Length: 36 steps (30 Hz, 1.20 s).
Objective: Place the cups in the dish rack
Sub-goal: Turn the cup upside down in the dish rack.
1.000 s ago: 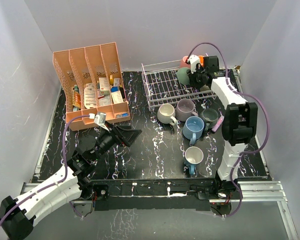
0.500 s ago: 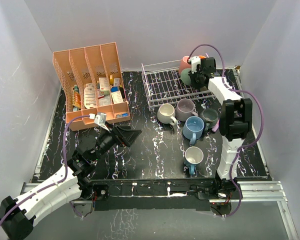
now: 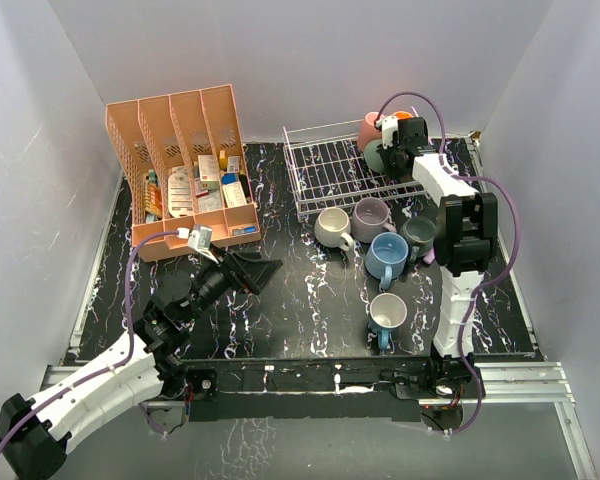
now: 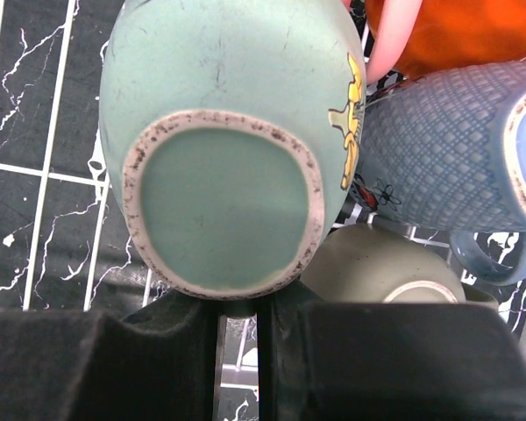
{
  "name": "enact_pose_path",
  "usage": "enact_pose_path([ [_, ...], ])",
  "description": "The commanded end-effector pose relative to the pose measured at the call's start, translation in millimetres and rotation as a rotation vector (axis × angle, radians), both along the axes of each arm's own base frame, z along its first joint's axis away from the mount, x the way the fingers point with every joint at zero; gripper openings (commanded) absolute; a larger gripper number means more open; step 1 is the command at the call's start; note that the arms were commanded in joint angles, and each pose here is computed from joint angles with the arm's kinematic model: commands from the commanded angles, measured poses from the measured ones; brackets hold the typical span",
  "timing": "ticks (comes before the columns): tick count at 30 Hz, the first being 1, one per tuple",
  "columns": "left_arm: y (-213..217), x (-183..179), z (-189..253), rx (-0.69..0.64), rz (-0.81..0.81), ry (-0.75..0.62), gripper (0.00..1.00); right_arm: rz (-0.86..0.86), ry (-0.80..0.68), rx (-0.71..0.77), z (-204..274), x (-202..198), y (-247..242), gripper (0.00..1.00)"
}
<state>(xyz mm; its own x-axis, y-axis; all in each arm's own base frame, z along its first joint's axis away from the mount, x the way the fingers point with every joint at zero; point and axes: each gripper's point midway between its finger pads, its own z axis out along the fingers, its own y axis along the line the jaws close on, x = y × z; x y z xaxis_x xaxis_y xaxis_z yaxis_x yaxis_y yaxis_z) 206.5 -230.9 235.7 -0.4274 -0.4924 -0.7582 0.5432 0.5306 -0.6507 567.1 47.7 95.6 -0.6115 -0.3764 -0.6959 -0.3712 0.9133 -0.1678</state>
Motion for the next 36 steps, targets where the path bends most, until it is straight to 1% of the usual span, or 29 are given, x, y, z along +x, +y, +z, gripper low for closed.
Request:
enact_pose_path([
  [1,5,0,10,-0.019,0.016,-0.033,0.97,-0.039,-0.152,0.0,46,32,-5,0.15],
  [15,7,-1,11,-0.022,0.02,-0.032,0.97,-0.067,-0.13,-0.031,32,33,-12,0.2],
  [25,7,-1,10,-0.02,0.02,-0.03,0.97,-0.07,-0.129,-0.034,33,31,-13,0.3],
  [31,7,-2,10,-0.021,0.021,-0.03,0.97,-0.07,-0.136,-0.026,39,29,-12,0.31],
  [36,7,-2,10,-0.023,0.02,-0.031,0.97,-0.09,-0.172,-0.026,51,29,-15,0.3],
])
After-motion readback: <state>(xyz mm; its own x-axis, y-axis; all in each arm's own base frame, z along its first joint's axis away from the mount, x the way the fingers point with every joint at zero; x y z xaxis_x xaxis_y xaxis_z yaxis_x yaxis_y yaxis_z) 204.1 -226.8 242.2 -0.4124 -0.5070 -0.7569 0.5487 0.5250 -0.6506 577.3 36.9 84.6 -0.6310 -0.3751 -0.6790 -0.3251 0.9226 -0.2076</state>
